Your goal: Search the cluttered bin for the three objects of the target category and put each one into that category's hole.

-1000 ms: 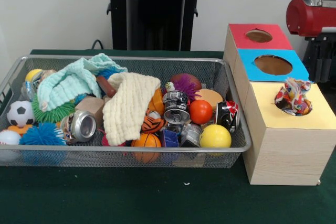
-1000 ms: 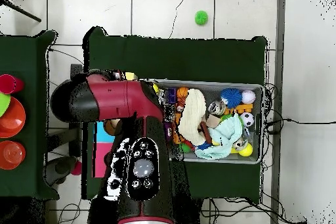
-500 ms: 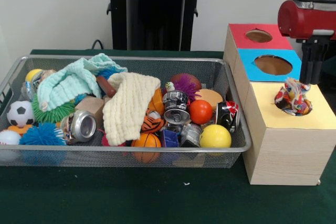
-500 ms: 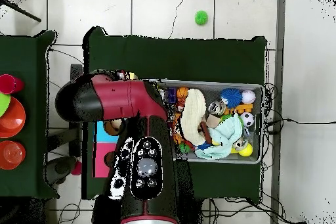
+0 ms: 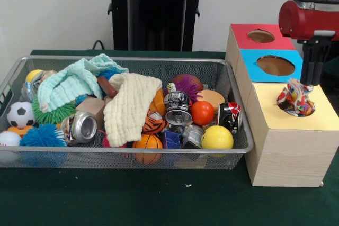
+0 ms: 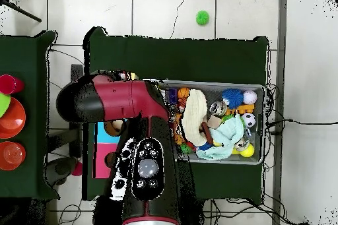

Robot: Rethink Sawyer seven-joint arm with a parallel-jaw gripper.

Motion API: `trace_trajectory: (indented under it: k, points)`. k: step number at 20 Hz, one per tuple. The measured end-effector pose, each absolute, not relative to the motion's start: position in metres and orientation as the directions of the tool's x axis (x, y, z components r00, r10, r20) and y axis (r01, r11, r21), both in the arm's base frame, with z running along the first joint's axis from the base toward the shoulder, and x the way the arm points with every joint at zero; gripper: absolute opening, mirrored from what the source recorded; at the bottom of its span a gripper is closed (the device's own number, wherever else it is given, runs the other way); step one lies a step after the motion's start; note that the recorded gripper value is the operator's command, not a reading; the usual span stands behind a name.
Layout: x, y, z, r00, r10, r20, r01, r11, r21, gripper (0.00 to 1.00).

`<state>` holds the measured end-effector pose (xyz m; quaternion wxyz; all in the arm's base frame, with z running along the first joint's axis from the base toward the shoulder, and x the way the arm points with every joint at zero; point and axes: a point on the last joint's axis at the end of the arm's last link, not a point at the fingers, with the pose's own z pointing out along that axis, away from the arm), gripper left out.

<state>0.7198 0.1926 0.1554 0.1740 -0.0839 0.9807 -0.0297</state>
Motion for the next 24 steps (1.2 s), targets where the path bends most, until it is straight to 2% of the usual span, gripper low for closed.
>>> trace_trajectory:
  k: [16, 24]
  points:
    - [0.724, 0.173, 0.155, -0.930, -0.152, -0.333, -0.130, 0.988, -0.088, 0.00]
    - [0.717, 0.170, 0.153, -0.954, -0.134, -0.269, -0.119, 0.990, -0.073, 0.00]
